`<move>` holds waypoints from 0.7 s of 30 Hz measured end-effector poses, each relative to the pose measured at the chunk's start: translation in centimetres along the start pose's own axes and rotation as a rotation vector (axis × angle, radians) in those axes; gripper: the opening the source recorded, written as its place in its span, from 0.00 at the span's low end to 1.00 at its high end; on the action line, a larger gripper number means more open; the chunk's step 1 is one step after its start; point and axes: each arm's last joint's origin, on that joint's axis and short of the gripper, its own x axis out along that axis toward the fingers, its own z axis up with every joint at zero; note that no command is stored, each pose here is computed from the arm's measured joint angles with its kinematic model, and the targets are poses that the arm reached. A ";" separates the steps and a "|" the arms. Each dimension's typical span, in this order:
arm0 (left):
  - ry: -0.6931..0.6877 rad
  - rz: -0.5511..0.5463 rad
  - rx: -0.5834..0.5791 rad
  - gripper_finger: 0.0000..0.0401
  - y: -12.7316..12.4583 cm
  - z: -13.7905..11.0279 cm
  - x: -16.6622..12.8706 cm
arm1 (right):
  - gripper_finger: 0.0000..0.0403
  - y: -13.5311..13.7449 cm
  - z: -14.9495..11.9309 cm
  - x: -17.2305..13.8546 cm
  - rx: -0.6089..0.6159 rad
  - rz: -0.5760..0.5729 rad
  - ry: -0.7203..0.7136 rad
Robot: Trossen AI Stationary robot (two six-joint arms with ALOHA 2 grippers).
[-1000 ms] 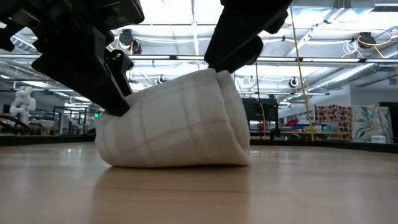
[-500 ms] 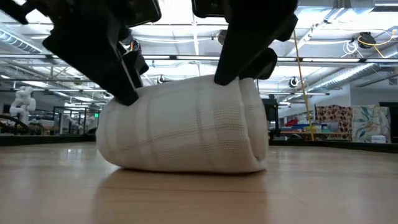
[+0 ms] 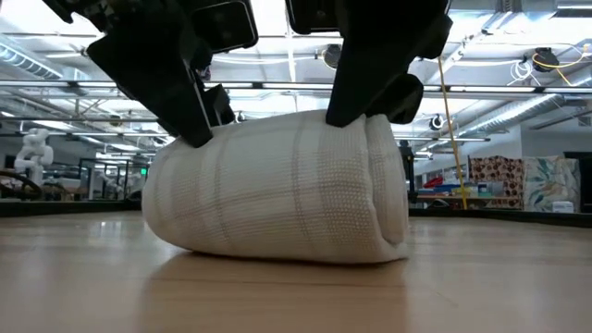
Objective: Roll towel
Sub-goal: Roll the brown checkered towel
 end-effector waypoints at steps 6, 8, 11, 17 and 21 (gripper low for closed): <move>0.005 -0.010 -0.009 0.44 0.3 0.1 0.0 | 0.43 0.5 -0.4 -0.2 -0.083 -0.021 -0.016; 0.004 -0.010 -0.010 0.44 0.3 0.1 0.0 | 0.49 1.0 -0.9 -0.4 -0.140 -0.062 -0.037; 0.007 -0.008 -0.011 0.44 0.4 0.1 0.0 | 0.57 1.9 -1.7 -0.8 -0.193 -0.139 -0.077; 0.011 -0.007 -0.012 0.44 0.4 0.1 0.0 | 0.71 5.2 -4.5 -1.2 -0.227 -0.272 -0.260; 0.010 -0.008 -0.013 0.44 0.4 0.1 0.0 | 0.77 7.1 -6.4 -1.6 -0.164 -0.352 -0.431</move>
